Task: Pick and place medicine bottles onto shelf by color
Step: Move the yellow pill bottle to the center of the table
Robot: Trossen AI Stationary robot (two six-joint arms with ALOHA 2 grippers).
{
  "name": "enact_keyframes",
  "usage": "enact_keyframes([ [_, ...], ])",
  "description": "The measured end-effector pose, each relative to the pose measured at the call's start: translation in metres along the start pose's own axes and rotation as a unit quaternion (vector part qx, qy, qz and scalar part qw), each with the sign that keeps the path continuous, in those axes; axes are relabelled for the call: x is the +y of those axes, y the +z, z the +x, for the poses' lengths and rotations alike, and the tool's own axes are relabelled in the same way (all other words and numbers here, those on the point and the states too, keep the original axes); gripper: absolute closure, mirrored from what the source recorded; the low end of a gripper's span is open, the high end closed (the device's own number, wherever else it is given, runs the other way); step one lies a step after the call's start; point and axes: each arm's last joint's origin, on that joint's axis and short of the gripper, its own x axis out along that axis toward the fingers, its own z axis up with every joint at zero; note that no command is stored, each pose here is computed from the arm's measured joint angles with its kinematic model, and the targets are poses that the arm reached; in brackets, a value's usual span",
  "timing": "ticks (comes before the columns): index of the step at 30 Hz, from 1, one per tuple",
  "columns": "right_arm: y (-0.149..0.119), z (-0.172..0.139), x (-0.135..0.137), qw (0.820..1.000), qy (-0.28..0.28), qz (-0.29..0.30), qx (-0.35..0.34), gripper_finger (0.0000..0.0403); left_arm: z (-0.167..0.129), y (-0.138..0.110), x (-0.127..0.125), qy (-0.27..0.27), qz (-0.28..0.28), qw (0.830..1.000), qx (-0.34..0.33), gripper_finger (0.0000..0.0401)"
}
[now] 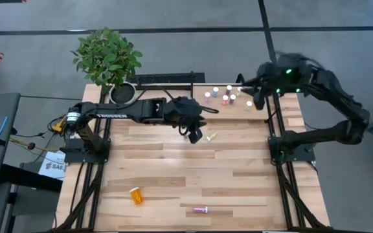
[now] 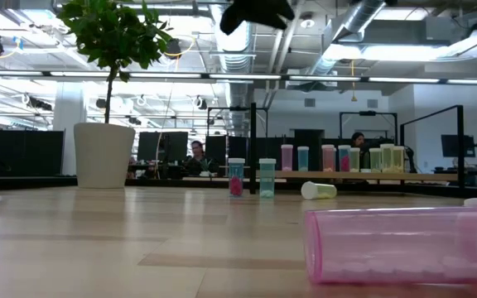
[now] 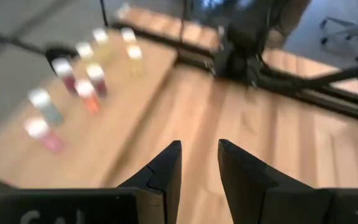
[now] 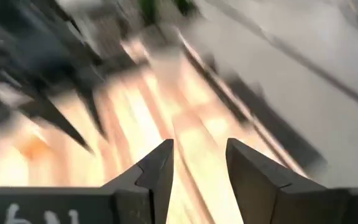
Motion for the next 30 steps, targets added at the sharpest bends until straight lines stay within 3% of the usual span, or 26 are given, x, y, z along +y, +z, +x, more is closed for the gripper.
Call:
enact_keyframes([
  [4, -0.018, 0.015, 0.006, 0.993, -0.024, 0.001, 0.119, 0.0232, 0.009, -0.018, 0.0, -0.015, -0.033, 0.998, 0.046, 0.0298],
  [8, -0.023, 0.032, 0.019, 0.986, -0.002, -0.015, 0.167, 0.0217, 0.011, -0.031, 0.002, -0.023, -0.048, 0.993, 0.103, 0.0268],
  [13, -0.027, 0.054, 0.038, 0.977, 0.023, -0.064, 0.203, 0.0193, 0.005, -0.048, 0.01, 0.039, -0.021, 0.982, 0.185, 0.0216],
  [19, -0.048, 0.078, 0.058, 0.925, -0.035, -0.206, 0.318, 0.0188, -0.009, -0.071, 0.006, 0.125, 0.013, 0.953, 0.276, 0.0182],
  [24, -0.059, 0.089, 0.062, 0.91, -0.035, -0.292, 0.294, 0.0198, -0.02, -0.084, -0.011, 0.14, 0.061, 0.938, 0.312, 0.0179],
  [30, -0.096, 0.1, 0.04, 0.918, 0.002, -0.297, 0.264, 0.0211, -0.026, -0.09, -0.025, 0.161, 0.04, 0.938, 0.305, 0.0179],
])
